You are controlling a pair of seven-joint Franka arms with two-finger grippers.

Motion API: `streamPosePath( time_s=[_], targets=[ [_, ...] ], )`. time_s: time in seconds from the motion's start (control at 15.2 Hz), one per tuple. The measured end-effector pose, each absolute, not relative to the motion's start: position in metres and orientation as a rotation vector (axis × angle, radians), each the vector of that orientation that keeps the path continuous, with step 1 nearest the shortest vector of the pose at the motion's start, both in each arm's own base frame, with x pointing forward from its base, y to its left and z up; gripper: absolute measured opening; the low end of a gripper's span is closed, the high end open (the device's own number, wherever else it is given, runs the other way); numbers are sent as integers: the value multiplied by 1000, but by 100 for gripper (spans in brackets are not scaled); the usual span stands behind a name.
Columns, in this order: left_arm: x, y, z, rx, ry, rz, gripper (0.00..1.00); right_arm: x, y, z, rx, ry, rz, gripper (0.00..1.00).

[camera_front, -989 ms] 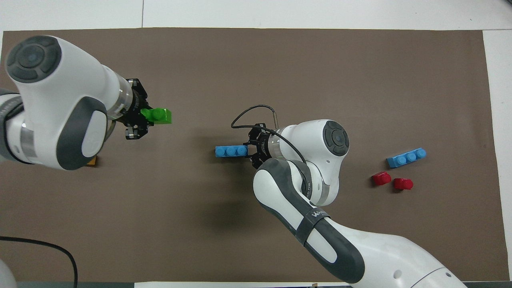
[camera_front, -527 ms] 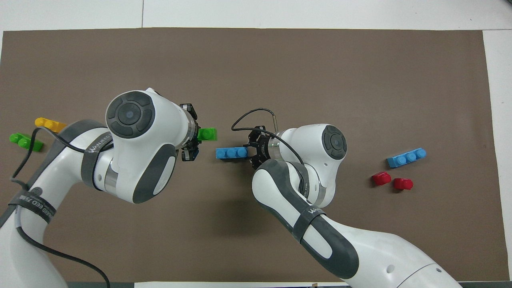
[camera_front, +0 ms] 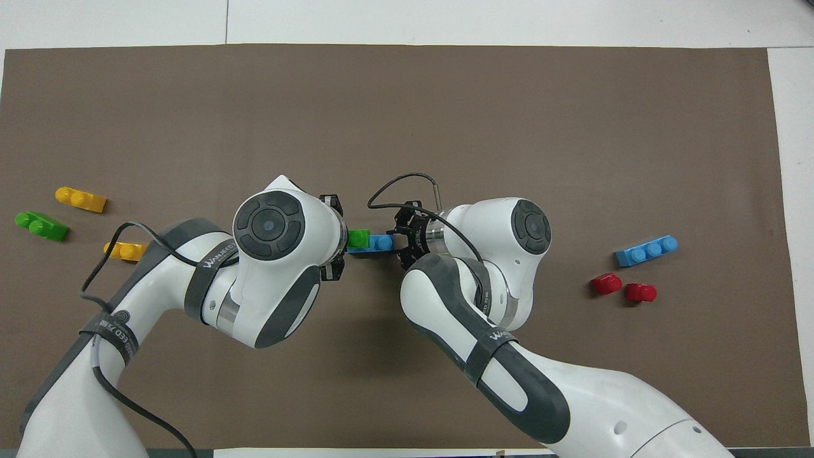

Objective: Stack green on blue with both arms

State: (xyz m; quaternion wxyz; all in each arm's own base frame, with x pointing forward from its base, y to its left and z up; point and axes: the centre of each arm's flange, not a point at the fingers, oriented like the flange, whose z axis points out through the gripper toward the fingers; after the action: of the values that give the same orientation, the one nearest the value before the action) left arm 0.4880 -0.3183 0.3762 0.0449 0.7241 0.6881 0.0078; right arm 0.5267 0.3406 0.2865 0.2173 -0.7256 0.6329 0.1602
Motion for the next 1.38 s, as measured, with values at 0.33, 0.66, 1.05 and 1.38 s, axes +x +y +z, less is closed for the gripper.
streamPosePath(
  time_s=[0.33, 0.66, 1.05, 1.38],
  targets=[
    [485, -319, 369, 2200, 2107, 34, 34, 527, 340, 286, -2009, 1754, 444, 34],
    [476, -337, 351, 2198, 2124, 100, 34, 526, 340, 286, -2008, 1756, 444, 34],
    [477, -337, 345, 2238, 2088, 159, 40, 526, 338, 285, -2000, 1763, 441, 39],
    [493, -316, 360, 2310, 1993, 215, 88, 530, 332, 284, -1990, 1776, 436, 72]
  ],
)
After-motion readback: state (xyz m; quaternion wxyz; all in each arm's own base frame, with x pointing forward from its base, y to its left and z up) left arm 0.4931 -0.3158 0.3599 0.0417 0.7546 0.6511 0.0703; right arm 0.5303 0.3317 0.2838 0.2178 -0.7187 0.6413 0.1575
